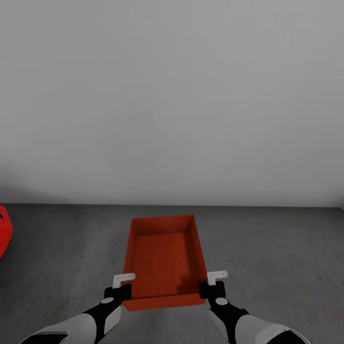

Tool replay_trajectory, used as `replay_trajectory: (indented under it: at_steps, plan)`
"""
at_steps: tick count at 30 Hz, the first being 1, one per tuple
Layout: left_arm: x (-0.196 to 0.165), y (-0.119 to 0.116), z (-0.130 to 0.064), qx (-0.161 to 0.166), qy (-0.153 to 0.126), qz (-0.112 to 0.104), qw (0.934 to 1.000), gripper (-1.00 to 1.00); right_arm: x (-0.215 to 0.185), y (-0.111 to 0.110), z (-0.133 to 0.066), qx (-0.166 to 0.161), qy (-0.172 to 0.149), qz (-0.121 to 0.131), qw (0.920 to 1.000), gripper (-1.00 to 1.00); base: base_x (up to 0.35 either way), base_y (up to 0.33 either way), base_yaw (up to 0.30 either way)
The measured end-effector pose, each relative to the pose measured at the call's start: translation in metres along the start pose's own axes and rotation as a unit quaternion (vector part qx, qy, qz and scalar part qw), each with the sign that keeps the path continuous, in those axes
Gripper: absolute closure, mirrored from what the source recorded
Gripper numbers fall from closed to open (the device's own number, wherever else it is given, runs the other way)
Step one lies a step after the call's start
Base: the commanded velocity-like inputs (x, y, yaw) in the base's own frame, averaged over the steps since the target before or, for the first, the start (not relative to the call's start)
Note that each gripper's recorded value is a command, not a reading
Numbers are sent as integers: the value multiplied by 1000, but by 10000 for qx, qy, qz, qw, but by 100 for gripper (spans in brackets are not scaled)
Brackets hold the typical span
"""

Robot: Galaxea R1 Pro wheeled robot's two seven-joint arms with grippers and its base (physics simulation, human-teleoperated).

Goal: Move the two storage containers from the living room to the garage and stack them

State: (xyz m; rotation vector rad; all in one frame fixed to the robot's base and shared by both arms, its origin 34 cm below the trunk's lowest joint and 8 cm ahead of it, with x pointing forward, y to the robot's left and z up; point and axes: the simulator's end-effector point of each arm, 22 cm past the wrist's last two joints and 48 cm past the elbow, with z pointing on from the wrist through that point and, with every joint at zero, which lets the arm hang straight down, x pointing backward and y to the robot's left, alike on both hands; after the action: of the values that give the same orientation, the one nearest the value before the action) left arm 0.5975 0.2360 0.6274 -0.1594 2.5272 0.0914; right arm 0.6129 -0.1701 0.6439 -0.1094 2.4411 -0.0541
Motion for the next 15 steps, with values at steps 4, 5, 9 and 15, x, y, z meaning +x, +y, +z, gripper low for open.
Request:
replay_trajectory:
  at_steps: [4, 5, 9, 15]
  plan:
    - [3, 0, 1, -3, 29, 3, 10000, 100, 3, 0, 1, -3, 29, 0, 10000, 100, 0, 0, 0]
    - [3, 0, 1, -3, 32, 3, 10000, 100, 3, 0, 1, -3, 32, -1, 10000, 100, 0, 0, 0]
    - [4, 0, 2, -3, 37, 4, 10000, 100, 4, 0, 1, -3, 37, -1, 10000, 100, 0, 0, 0]
    - [4, 0, 2, -3, 38, 4, 10000, 100, 4, 0, 1, -3, 38, -1, 10000, 100, 0, 0, 0]
